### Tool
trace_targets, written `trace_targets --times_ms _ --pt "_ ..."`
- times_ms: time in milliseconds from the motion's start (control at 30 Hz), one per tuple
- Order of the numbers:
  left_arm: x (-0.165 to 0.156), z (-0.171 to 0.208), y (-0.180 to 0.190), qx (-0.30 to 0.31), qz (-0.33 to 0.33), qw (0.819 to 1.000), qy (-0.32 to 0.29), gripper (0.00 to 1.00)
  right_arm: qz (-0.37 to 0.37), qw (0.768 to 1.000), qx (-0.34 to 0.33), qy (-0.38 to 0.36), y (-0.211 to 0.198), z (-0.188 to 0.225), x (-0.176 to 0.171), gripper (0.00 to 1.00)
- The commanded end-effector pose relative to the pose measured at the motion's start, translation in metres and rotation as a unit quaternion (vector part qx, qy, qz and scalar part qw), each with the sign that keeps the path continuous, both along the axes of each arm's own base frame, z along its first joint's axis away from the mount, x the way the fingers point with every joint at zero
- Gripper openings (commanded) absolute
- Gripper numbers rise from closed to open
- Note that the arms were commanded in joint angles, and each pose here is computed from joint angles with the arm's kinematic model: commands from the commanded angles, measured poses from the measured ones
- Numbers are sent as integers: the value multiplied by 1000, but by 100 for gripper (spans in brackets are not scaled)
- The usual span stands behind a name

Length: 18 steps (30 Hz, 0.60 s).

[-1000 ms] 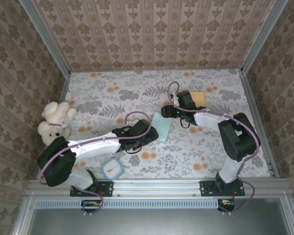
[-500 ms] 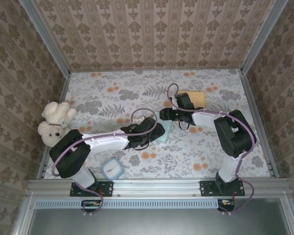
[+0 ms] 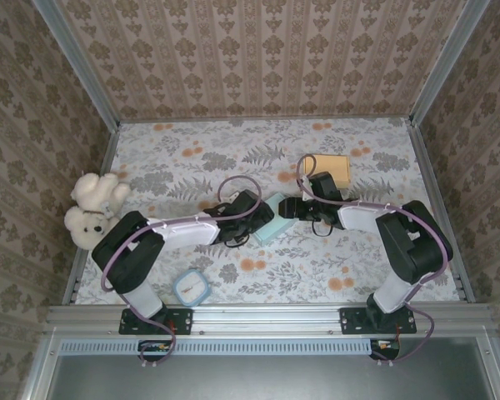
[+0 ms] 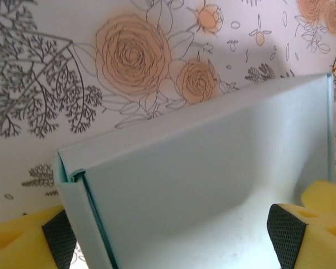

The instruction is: Fold the paper box

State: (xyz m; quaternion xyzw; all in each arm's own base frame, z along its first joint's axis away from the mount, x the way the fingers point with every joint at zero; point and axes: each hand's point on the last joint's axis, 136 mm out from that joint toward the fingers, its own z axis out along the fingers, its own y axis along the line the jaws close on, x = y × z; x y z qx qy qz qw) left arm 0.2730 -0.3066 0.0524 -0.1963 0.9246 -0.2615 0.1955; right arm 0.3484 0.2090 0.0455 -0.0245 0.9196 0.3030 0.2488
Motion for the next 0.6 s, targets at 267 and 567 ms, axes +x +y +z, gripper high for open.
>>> trace_targets --times_ms 267,567 --pt "39 39 -19 2 -49 997 -59 90 25 995 92 -15 27 39 -8 65" --pt "82 38 -19 -1 -45 998 -54 90 7 995 86 -50 29 65 13 65"
